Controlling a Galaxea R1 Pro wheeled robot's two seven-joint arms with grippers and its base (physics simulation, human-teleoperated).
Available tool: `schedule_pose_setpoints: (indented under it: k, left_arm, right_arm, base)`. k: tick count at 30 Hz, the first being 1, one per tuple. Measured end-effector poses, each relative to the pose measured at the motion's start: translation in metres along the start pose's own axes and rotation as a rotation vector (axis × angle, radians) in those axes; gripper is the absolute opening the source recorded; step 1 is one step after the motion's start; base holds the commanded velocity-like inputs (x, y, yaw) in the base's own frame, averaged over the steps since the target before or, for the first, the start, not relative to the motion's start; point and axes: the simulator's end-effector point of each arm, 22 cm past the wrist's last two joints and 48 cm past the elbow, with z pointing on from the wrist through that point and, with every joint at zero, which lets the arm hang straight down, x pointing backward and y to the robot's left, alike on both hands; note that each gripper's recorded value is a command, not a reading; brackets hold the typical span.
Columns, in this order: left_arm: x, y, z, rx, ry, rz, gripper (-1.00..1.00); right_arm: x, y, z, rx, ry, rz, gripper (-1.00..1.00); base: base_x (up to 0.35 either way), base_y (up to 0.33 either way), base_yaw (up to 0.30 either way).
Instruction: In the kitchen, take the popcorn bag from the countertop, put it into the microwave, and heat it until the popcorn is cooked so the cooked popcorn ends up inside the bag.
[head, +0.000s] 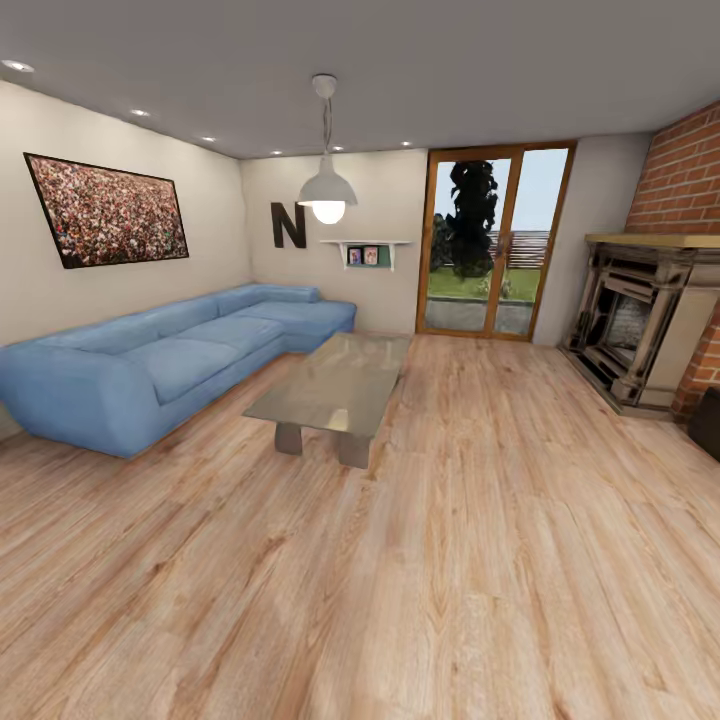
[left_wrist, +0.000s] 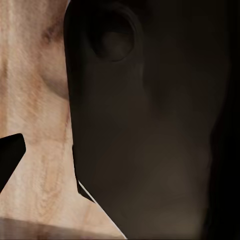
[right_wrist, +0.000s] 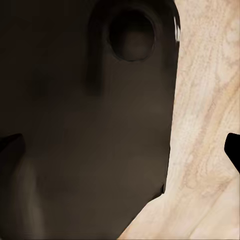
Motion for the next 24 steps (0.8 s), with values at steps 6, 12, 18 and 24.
schedule_pose_setpoints:
  k: [6, 12, 18, 24]
  left_arm:
    - [-0.006, 0.002, 0.000, -0.002, -0.015, -0.004, 1.00]
    - [-0.023, 0.003, -0.001, -0.003, -0.068, -0.007, 1.00]
    - [-0.031, 0.003, -0.001, -0.003, -0.103, -0.007, 1.00]
    - [-0.032, 0.002, -0.001, -0.003, -0.110, -0.004, 1.00]
  right_arm:
    - [-0.001, -0.003, 0.000, 0.005, 0.002, -0.009, 1.00]
    - [-0.001, -0.003, 0.000, 0.004, 0.001, -0.010, 1.00]
    - [-0.005, -0.002, 0.000, 0.004, -0.016, 0.003, 1.00]
    - [-0.012, -0.003, 0.000, 0.010, -0.049, 0.023, 1.00]
  base:
    - [0.000, 0.000, 0.000]
    - [0.000, 0.000, 0.000]
    - [0.000, 0.000, -0.110]
    - [0.000, 0.000, -0.275]
